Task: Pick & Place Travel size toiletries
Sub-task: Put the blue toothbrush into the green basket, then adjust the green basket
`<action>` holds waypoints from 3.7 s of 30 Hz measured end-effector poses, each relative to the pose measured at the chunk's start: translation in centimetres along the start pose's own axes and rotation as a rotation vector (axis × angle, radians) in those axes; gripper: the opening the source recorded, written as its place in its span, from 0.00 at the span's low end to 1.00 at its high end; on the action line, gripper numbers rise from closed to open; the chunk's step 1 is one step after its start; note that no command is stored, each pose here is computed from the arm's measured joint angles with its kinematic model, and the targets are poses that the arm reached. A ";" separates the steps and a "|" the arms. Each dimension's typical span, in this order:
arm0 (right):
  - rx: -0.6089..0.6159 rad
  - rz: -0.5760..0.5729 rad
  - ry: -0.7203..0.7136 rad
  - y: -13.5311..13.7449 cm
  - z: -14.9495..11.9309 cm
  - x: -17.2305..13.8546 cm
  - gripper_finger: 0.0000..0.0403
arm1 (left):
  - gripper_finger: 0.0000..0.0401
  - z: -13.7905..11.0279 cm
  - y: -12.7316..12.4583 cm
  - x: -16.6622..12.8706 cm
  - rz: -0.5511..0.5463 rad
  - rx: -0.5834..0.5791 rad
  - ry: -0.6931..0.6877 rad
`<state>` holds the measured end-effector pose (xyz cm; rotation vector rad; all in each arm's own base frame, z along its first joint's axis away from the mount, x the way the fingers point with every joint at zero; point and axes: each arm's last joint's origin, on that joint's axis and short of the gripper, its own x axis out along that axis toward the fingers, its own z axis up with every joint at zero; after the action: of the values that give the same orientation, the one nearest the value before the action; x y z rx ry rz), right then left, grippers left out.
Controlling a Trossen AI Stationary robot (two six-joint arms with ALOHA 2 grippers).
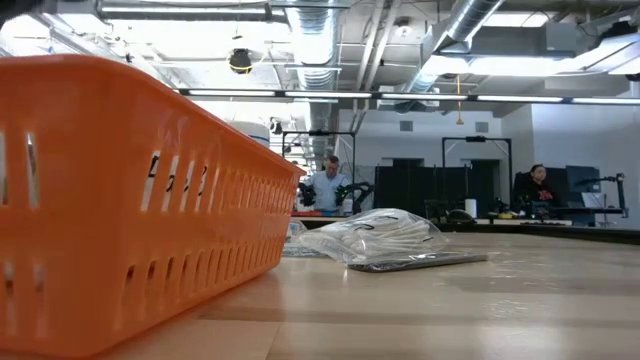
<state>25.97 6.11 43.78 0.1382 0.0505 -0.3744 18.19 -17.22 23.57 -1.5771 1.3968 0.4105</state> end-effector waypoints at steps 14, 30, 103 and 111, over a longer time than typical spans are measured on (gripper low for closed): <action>0.001 0.002 0.000 0.0 0.0 0.0 0.64 | 0.03 3.0 -0.9 3.0 0.119 0.128 -0.013; -0.016 -0.001 0.022 0.0 -0.3 0.0 0.64 | 0.11 4.0 -1.4 3.5 0.126 0.202 0.005; -0.037 -0.005 0.083 1.1 -2.2 2.0 0.64 | 0.00 10.1 -1.2 0.5 0.245 0.108 -0.359; -0.038 -0.005 0.084 1.1 -2.2 2.0 0.64 | 0.00 9.9 -0.7 0.5 0.289 0.112 -0.374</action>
<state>28.16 6.69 41.64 0.1161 0.1409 -0.3724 22.25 -9.61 18.65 -1.1386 1.3283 0.7466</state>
